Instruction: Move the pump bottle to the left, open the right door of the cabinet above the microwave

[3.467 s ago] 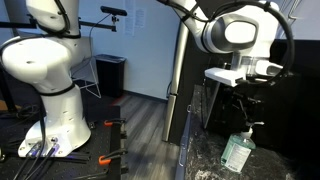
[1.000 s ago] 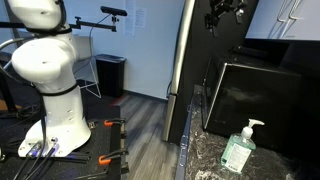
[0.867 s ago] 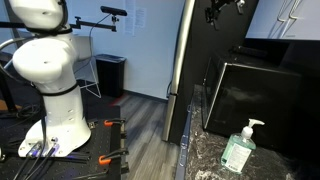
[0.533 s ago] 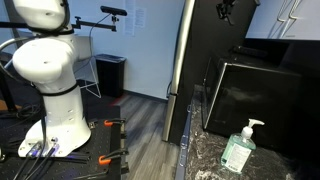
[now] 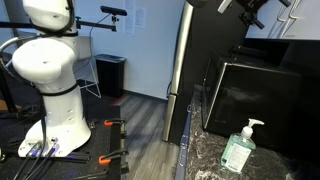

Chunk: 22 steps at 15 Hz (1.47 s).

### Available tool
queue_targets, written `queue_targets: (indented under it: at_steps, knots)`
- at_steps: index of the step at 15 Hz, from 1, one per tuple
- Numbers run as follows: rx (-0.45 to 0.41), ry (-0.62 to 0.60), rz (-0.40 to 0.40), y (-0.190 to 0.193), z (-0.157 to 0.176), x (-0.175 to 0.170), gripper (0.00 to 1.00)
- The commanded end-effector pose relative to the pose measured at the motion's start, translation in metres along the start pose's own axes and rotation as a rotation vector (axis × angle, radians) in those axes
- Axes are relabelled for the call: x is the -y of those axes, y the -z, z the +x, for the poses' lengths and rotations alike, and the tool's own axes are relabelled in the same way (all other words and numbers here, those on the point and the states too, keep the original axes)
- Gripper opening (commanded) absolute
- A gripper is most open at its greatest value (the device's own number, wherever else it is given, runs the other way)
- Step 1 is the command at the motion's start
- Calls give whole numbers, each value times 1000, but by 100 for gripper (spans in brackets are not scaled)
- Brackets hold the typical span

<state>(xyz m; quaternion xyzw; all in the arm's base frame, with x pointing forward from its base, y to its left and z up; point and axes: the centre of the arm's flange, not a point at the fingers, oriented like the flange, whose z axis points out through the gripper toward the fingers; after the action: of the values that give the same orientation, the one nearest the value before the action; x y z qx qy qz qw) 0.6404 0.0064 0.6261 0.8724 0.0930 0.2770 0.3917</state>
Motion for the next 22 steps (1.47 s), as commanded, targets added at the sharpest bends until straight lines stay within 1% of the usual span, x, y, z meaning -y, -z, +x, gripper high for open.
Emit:
queue_targets:
  at_steps: [1, 3, 5, 6, 9, 11, 13, 15, 18, 19, 20, 22]
  knots:
    - [-5, 8, -8, -8, 3, 6, 100]
    - [-6, 16, -12, -16, 7, 13, 100]
    - [-10, 12, -14, -16, 10, 11, 100]
    - [-42, -33, -2, -17, 8, 10, 100]
    - [-47, -150, 16, -11, 5, 15, 100]
    - [-43, -239, 17, 3, 2, 18, 100]
    - [-73, -339, -16, 17, -4, 25, 100]
    - [-110, -442, -71, 28, -8, 32, 100]
    - [-145, -599, -141, 33, -14, 37, 100]
    - [-152, -624, -152, 31, -16, 37, 100]
    - [-146, -566, -111, 25, 8, 26, 100]
    - [-152, -604, -124, 23, 1, 32, 100]
